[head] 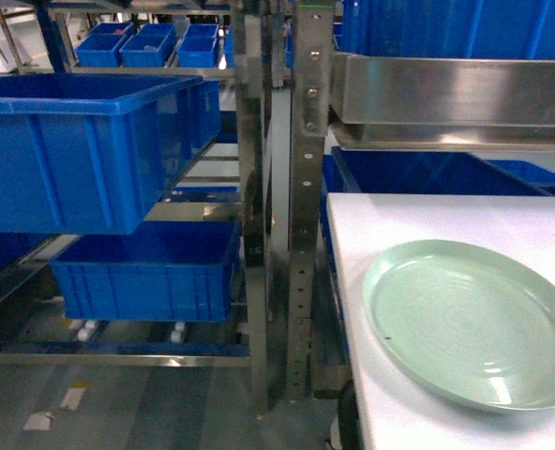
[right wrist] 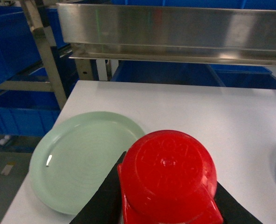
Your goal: Sort and place red and yellow blocks in left bins
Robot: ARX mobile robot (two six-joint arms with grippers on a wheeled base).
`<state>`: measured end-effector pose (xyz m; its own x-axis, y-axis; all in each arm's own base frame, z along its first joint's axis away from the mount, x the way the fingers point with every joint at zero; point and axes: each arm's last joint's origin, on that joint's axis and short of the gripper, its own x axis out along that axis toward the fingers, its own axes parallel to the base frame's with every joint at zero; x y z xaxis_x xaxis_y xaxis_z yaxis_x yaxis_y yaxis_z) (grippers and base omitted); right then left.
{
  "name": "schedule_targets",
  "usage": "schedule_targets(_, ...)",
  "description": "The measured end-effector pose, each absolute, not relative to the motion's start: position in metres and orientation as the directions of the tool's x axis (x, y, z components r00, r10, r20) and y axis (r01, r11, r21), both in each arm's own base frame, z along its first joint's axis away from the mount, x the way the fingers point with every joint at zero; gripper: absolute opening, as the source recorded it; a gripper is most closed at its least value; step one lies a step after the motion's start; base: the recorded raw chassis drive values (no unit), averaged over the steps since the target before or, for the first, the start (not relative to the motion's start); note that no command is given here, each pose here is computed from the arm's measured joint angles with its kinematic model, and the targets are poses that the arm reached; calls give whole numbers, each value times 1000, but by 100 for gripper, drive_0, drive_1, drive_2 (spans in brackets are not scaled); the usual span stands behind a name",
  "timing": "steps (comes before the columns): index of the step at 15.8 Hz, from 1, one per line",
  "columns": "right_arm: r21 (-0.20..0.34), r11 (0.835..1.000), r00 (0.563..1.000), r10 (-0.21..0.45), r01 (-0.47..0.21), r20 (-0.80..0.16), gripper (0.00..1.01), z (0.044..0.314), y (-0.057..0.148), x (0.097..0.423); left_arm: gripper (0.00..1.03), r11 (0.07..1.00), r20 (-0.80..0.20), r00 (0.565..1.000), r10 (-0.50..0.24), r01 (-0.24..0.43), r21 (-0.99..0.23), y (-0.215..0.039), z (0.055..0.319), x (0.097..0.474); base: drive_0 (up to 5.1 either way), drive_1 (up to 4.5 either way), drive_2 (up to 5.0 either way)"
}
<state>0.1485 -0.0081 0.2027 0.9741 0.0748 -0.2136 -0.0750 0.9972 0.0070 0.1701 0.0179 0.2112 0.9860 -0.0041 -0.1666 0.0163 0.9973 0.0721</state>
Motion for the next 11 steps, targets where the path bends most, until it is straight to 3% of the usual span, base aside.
schedule_targets(11, 7, 997, 974, 75, -75, -214, 28, 203, -8, 149, 57, 997, -168, 986, -2, 14, 72, 18, 211, 170, -504, 232, 232)
